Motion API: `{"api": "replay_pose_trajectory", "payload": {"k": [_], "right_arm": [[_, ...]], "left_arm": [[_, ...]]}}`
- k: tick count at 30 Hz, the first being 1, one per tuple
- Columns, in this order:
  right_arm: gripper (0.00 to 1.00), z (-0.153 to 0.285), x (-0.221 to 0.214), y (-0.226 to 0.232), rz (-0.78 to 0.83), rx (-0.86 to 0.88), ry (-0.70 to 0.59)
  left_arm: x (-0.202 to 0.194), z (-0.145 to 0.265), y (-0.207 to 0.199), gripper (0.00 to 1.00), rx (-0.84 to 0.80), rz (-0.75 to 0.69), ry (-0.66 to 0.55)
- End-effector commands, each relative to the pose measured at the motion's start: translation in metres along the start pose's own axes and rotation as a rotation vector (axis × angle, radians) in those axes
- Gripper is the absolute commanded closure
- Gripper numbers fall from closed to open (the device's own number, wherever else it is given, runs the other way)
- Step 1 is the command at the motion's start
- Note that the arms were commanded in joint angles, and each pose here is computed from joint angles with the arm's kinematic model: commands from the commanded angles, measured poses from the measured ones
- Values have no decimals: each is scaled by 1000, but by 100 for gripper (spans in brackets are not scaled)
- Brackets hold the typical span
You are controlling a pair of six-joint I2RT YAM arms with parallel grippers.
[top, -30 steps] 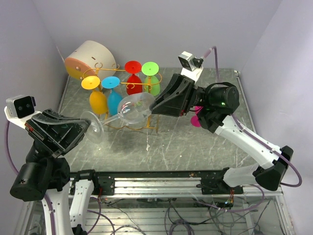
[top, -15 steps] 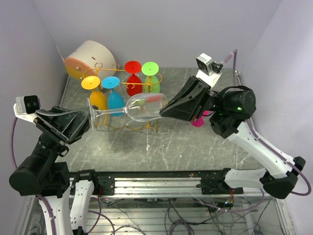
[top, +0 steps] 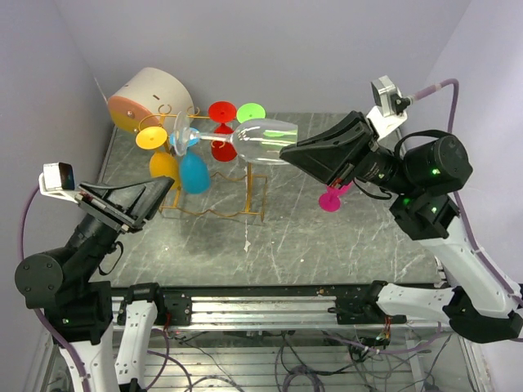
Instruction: Take the wine glass off the wine glass rack
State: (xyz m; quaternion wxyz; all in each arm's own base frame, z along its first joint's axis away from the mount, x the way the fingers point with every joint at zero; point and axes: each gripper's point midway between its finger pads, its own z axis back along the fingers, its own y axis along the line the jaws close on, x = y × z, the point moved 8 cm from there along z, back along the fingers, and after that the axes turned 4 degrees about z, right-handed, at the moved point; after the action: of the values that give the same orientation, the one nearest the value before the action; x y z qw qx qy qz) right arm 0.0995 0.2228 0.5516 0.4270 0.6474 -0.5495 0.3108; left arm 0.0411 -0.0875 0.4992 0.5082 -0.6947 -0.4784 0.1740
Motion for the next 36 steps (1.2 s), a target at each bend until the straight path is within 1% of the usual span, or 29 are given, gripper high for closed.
{"api": "replay_pose_trajectory", "payload": {"k": [1,5,7,13,15,23,27,32,36], "right_arm": [[100,8,15,-13,115,-220,-31],[100,12,19,-23,150,-328,-38],[100,14,23,-31,170,-419,-38],[100,28,42,-52,263,-727,-38],[100,34,49,-60,302,-841,-31],[100,50,59,-93,391,-1239,48],[100,53,54,-100,382,-1324,106],[100,56,28,-111,330,-1375,263],[100,59,2,-122,270,-1376,401]], "left_arm": [[-2,4,10,49,96,-75,8],[-1,4,16,50,141,-105,7],[0,4,18,50,154,-118,8],[4,4,28,50,257,-180,4],[5,2,31,50,269,-193,10],[13,1,50,51,389,-265,26],[15,-1,60,51,414,-265,49],[20,-5,74,52,490,-271,85],[26,-6,79,52,546,-308,100]]}}
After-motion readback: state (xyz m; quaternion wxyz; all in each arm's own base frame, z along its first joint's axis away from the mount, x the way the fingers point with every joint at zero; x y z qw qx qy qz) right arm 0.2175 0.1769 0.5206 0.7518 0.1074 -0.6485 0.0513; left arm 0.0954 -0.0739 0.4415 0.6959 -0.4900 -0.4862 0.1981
